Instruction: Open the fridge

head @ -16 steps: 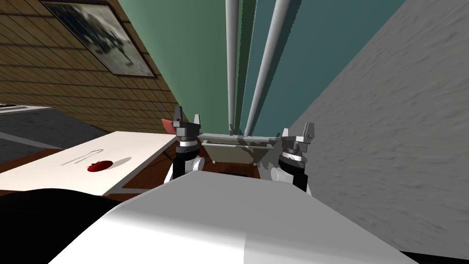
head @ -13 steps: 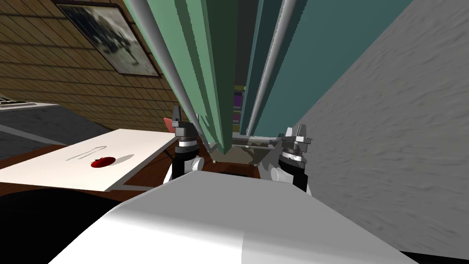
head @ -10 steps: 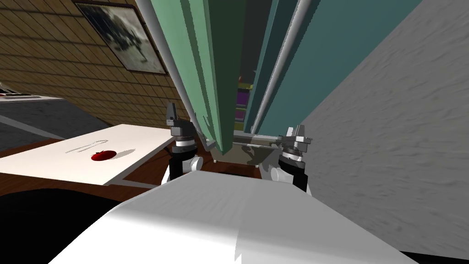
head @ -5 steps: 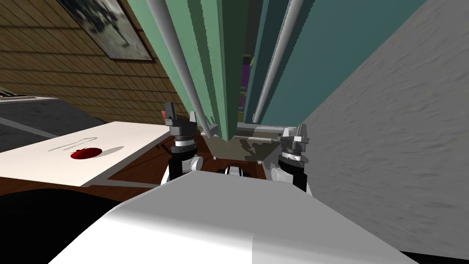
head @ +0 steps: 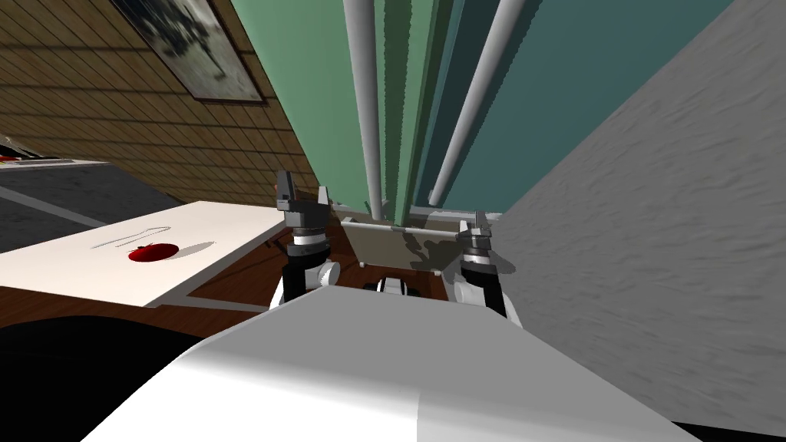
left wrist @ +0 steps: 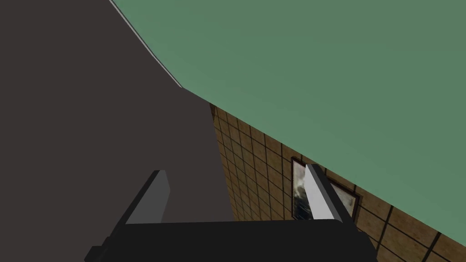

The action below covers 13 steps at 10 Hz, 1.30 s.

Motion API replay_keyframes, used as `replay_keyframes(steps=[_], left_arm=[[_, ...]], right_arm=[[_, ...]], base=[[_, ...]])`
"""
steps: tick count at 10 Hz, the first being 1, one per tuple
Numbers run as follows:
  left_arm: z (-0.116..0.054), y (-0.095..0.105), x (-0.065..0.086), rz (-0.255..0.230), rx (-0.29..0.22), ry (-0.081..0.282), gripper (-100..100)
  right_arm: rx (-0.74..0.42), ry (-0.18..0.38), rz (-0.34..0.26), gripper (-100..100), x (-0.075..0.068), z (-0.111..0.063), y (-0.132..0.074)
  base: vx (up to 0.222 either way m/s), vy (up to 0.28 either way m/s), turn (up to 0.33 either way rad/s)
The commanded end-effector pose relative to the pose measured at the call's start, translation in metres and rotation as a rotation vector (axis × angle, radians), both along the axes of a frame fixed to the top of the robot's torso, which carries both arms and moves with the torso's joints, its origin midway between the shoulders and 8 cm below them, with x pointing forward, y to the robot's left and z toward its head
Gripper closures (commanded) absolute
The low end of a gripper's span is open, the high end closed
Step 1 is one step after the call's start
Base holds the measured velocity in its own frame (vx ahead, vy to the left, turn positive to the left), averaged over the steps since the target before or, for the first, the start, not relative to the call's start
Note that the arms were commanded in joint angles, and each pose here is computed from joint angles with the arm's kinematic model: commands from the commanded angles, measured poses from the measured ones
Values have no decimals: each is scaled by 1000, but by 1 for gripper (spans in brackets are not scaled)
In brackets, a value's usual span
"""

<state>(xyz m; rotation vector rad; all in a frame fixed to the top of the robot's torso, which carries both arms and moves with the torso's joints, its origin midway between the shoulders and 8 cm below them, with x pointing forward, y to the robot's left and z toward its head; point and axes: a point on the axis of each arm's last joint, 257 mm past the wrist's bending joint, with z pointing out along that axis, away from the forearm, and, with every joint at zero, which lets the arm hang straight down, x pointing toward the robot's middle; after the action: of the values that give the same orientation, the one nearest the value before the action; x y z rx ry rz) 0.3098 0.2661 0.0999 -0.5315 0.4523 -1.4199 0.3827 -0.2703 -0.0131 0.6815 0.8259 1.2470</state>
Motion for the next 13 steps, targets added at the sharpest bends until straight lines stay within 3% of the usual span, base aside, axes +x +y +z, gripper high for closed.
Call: replay_keyframes(steps=[1,2,3,5,6,7,8,10,11,13], left_arm=[[0,0,0,0,0,0,0],[0,0,0,0,0,0,0],[0,0,0,0,0,0,0],[0,0,0,0,0,0,0],[0,0,0,0,0,0,0],[0,0,0,0,0,0,0],[0,0,0,0,0,0,0],[0,0,0,0,0,0,0],[0,0,0,0,0,0,0],[0,0,0,0,0,0,0]], right_arm=[[-71,144,11,-100,22,-47,15],[-74,185,1,-100,26,-59,13],[-115,242,5,-100,34,-82,19],[-112,281,-6,-100,37,-91,16],[-156,352,-7,-100,44,-119,21],[-153,383,-17,-100,46,-127,18],[-191,442,-13,-100,51,-152,23],[-197,491,-32,-100,52,-165,18],[-240,560,-35,-100,55,-193,22],[-246,602,-52,-100,55,-206,17]], base=[[16,60,118],[9,49,-18],[4,51,45],[1,32,14],[6,40,45],[10,46,37],[13,63,70],[8,37,13],[9,49,64],[5,37,18]])
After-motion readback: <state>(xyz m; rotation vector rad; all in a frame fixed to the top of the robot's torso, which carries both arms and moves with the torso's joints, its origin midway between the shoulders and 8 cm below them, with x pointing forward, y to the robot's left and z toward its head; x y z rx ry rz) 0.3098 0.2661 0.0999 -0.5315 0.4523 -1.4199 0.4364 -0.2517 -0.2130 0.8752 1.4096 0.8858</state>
